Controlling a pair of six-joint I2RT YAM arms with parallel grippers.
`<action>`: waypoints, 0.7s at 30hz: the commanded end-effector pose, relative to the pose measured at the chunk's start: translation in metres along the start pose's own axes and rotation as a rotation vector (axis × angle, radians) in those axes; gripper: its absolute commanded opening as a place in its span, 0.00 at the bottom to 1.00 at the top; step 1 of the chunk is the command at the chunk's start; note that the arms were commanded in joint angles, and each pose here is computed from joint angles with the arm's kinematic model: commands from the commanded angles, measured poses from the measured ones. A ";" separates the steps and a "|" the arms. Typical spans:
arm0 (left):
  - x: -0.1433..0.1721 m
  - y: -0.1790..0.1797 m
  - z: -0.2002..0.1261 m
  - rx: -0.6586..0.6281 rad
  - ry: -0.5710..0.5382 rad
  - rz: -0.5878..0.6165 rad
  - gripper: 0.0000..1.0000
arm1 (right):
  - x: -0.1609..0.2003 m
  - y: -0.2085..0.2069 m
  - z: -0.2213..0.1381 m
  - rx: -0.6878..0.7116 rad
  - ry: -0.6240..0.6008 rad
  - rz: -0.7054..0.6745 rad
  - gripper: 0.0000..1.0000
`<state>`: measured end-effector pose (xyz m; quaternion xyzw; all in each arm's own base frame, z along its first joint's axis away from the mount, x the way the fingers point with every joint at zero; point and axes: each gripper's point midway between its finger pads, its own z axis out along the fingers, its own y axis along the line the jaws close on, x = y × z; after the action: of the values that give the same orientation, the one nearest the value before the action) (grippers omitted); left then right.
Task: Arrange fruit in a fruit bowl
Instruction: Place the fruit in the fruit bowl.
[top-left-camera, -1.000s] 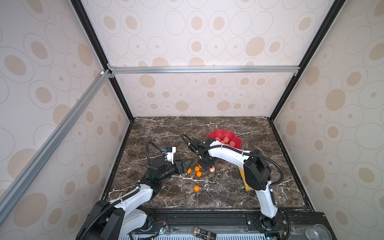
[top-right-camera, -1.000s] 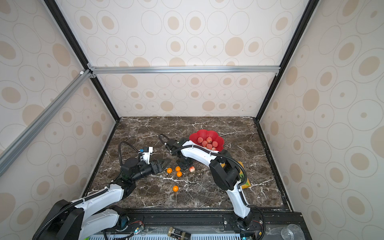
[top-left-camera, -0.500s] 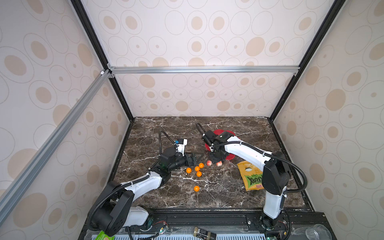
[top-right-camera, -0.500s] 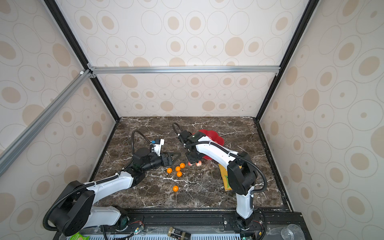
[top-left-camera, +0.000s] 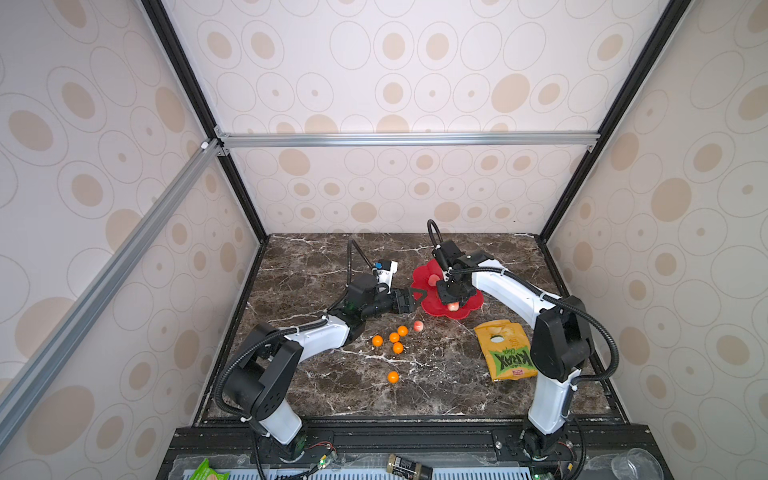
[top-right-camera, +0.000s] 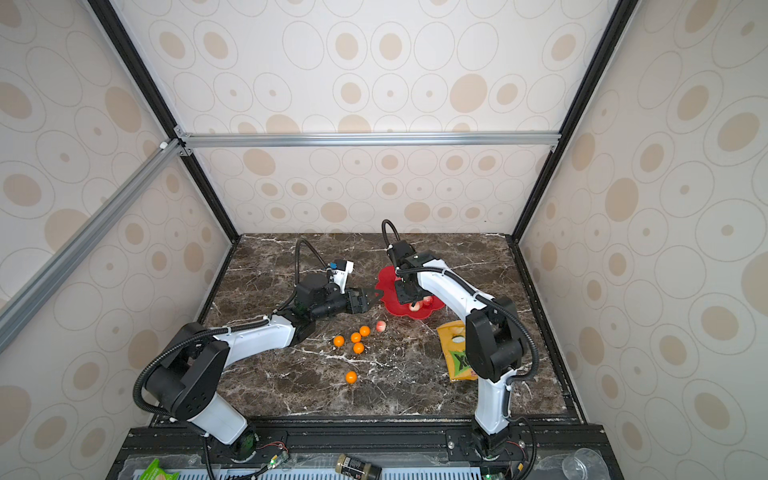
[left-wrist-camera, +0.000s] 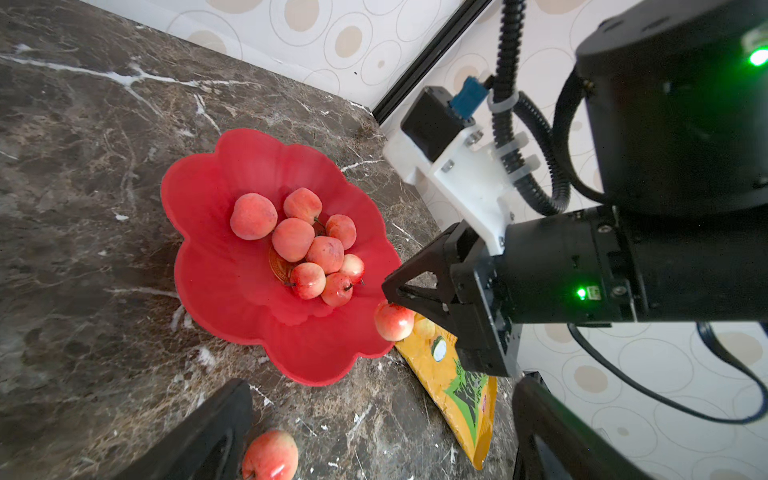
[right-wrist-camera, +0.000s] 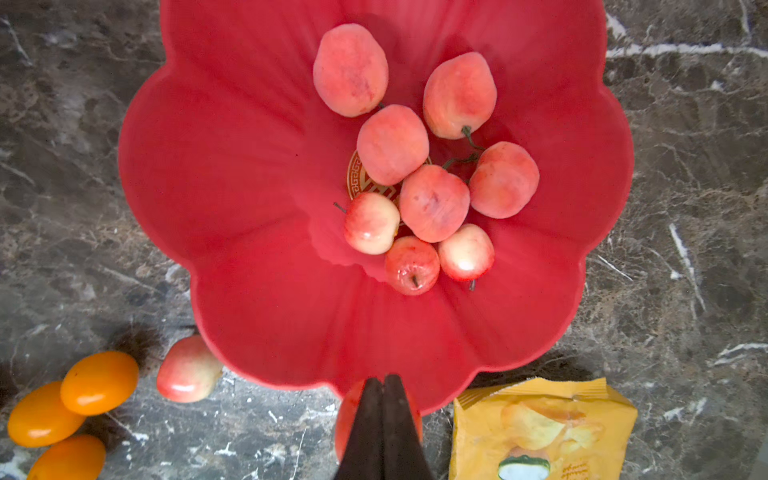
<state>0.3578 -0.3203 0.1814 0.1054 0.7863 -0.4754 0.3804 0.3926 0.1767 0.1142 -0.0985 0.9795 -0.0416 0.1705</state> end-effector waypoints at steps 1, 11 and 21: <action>-0.010 -0.005 0.011 0.002 -0.009 0.035 0.99 | -0.013 0.005 0.015 0.002 -0.005 -0.004 0.00; -0.017 0.015 0.021 -0.091 -0.022 0.042 0.99 | -0.040 0.024 0.038 -0.039 -0.007 -0.004 0.00; -0.014 0.028 0.019 -0.135 -0.024 0.030 0.99 | -0.057 0.030 0.060 -0.029 0.003 -0.002 0.00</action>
<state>0.3842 -0.3194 0.1618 0.0822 0.8129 -0.4266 0.3879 0.4598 0.2190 0.0810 -0.1014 0.9777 -0.0178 0.1830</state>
